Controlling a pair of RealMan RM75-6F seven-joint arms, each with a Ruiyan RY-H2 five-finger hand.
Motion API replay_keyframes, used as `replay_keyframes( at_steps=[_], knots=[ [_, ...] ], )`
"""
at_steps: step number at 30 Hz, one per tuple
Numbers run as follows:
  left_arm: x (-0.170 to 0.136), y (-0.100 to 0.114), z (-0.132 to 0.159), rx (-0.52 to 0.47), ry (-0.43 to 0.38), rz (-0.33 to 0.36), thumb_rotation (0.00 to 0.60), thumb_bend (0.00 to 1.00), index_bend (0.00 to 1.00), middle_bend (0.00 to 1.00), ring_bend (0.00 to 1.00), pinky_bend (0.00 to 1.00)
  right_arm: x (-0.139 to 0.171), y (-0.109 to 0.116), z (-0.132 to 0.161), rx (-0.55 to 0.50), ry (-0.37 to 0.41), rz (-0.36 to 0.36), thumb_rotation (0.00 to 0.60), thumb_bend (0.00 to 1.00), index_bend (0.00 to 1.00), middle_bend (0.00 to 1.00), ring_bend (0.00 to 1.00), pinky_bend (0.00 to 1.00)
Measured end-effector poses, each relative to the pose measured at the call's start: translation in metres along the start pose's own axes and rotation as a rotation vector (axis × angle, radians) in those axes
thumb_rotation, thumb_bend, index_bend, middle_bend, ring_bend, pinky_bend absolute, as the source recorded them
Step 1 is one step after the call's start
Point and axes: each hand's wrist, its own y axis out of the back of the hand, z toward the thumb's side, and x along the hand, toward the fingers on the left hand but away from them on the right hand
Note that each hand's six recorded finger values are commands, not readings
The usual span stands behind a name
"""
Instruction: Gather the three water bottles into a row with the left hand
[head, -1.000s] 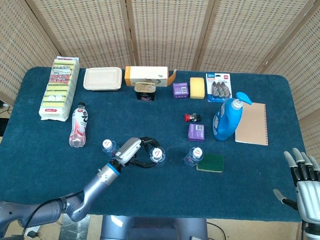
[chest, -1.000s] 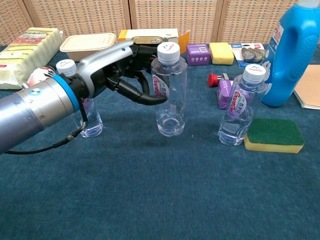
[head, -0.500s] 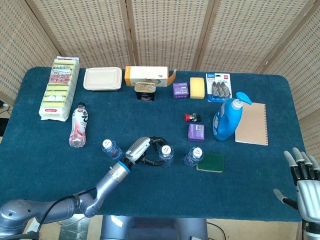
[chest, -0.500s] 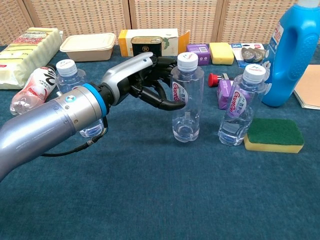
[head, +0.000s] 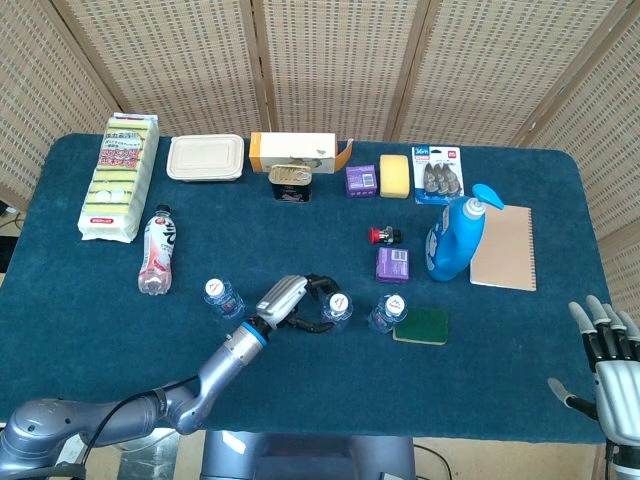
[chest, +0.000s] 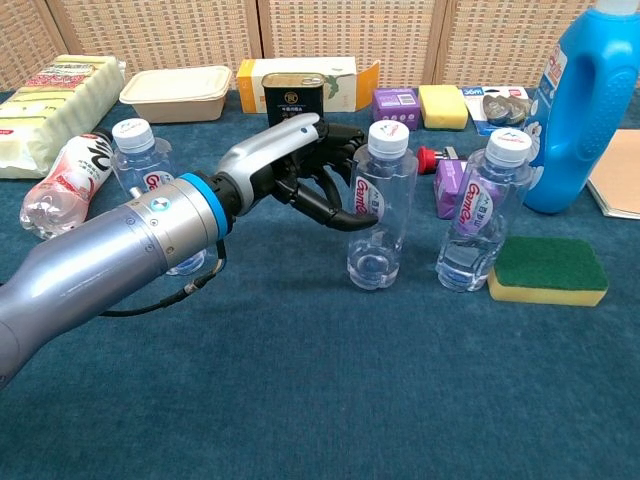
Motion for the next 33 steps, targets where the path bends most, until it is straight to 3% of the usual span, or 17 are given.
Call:
replay_keyframes(
  at_steps=[5,11,23,29,33],
  knots=[
    [-0.001,-0.004,-0.001,-0.019,0.020,-0.039,0.600,0.26,0.18,0.15,0.15,0.32,0.000,0.000,0.000,-0.001,0.001,-0.001,0.600,0.16,0.00,0.00,0.00,0.00],
    [-0.002,-0.002,0.002,-0.041,0.021,-0.052,0.600,0.26,0.02,0.05,0.08,0.28,0.000,0.001,0.000,-0.002,0.000,-0.005,0.600,0.16,0.00,0.00,0.00,0.00],
    [-0.012,0.008,0.018,-0.093,-0.028,-0.059,0.600,0.23,0.00,0.00,0.00,0.22,0.002,0.003,0.001,-0.006,0.005,-0.010,0.600,0.16,0.00,0.00,0.00,0.00],
    [-0.025,0.026,0.043,-0.123,-0.094,-0.042,0.600,0.23,0.00,0.00,0.00,0.19,0.004,0.003,0.002,-0.006,0.011,-0.010,0.600,0.16,0.00,0.00,0.00,0.00],
    [-0.039,0.049,0.068,-0.112,-0.156,-0.008,0.600,0.21,0.00,0.00,0.00,0.15,0.004,0.003,0.003,-0.005,0.013,-0.008,0.600,0.16,0.00,0.00,0.00,0.00]
  ],
)
